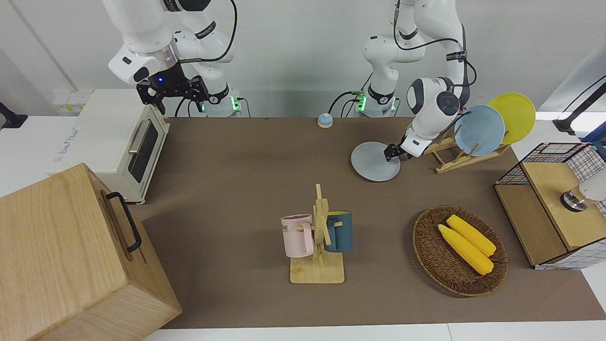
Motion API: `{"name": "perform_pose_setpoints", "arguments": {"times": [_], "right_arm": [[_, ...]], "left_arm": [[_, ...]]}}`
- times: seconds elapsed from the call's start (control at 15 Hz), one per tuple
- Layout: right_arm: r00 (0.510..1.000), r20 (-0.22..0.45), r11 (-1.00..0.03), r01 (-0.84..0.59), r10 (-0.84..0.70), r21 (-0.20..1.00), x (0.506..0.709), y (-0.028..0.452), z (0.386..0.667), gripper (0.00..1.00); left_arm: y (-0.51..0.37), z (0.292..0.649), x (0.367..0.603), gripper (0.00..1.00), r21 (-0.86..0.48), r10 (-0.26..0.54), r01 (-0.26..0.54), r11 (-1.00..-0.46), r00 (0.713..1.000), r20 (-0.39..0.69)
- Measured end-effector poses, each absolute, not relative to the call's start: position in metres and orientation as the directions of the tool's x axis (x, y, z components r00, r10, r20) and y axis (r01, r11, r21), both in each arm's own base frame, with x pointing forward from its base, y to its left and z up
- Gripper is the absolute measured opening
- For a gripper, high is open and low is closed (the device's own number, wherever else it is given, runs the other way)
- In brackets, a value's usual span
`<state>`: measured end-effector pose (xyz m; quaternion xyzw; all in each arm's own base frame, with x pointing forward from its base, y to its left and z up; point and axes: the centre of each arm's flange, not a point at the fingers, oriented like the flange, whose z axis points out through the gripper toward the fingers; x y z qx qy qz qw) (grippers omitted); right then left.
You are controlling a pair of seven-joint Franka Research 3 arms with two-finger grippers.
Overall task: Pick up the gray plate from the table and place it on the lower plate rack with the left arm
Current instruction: 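Grasp the gray plate's edge nearest the rack with the left gripper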
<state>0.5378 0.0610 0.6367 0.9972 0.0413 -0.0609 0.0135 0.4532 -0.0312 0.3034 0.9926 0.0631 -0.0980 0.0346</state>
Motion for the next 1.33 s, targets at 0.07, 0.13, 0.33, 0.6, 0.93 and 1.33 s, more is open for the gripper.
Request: {"name": "perform_pose_setpoints", "arguments": {"times": [0.07, 0.13, 0.33, 0.6, 0.93, 1.33], "right_arm": [[0.989, -0.122, -0.996, 0.084, 0.081, 0.022, 0.538, 0.061, 0.637, 0.99], [0.989, -0.122, -0.996, 0.084, 0.081, 0.022, 0.538, 0.061, 0.637, 0.99], [0.989, -0.122, -0.996, 0.084, 0.081, 0.022, 0.538, 0.061, 0.637, 0.99], [0.989, -0.122, -0.996, 0.084, 0.081, 0.022, 0.538, 0.061, 0.637, 0.99], [0.989, -0.122, -0.996, 0.084, 0.081, 0.022, 0.538, 0.061, 0.637, 0.99], [0.989, -0.122, -0.996, 0.084, 0.081, 0.022, 0.538, 0.061, 0.637, 0.99]], "left_arm": [[-0.031, 0.299, 0.453, 0.89, 0.056, 0.122, 0.136, -0.989, 0.971, -0.205], [-0.031, 0.294, 0.454, 0.78, 0.056, 0.127, 0.141, -0.988, 0.97, -0.206], [-0.029, 0.291, 0.456, 0.44, 0.056, 0.145, 0.16, -0.986, 0.968, -0.204], [-0.029, 0.296, 0.457, 0.12, 0.059, 0.149, 0.163, -0.985, 0.969, -0.197], [-0.029, 0.297, 0.458, 0.12, 0.06, 0.15, 0.164, -0.985, 0.97, -0.194], [-0.013, 0.345, 0.485, 0.04, 0.028, 0.148, 0.157, -0.987, 0.965, -0.215]]}}
